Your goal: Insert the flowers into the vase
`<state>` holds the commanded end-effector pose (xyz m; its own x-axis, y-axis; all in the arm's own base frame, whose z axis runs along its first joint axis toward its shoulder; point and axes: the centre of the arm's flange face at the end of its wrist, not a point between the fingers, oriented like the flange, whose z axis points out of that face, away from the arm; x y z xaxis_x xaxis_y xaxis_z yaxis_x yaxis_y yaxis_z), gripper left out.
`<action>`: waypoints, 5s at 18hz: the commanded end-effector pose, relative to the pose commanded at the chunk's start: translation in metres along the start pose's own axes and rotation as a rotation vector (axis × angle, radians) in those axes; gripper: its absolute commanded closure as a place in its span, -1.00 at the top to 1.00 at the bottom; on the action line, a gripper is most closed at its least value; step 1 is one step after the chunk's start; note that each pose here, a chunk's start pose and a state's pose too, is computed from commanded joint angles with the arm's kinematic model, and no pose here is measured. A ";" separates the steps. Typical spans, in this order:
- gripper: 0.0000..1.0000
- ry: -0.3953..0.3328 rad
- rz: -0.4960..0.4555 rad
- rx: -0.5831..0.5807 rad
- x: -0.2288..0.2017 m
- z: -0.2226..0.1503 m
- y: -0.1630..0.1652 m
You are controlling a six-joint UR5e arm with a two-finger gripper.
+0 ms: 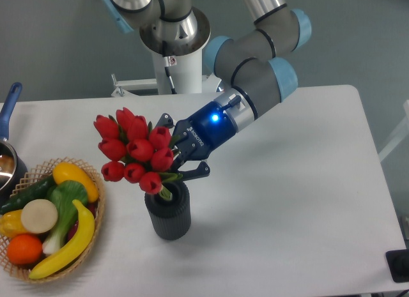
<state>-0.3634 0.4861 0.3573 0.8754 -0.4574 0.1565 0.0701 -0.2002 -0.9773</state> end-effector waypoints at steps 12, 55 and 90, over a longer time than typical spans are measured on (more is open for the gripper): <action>-0.21 -0.005 -0.009 -0.027 -0.002 0.002 0.028; 1.00 -0.042 0.061 -0.073 -0.008 -0.016 0.071; 1.00 -0.517 0.487 -0.917 0.070 -0.210 -0.102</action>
<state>-0.4099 0.2931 0.4981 0.8201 -0.2927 -0.4918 -0.5160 -0.7496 -0.4144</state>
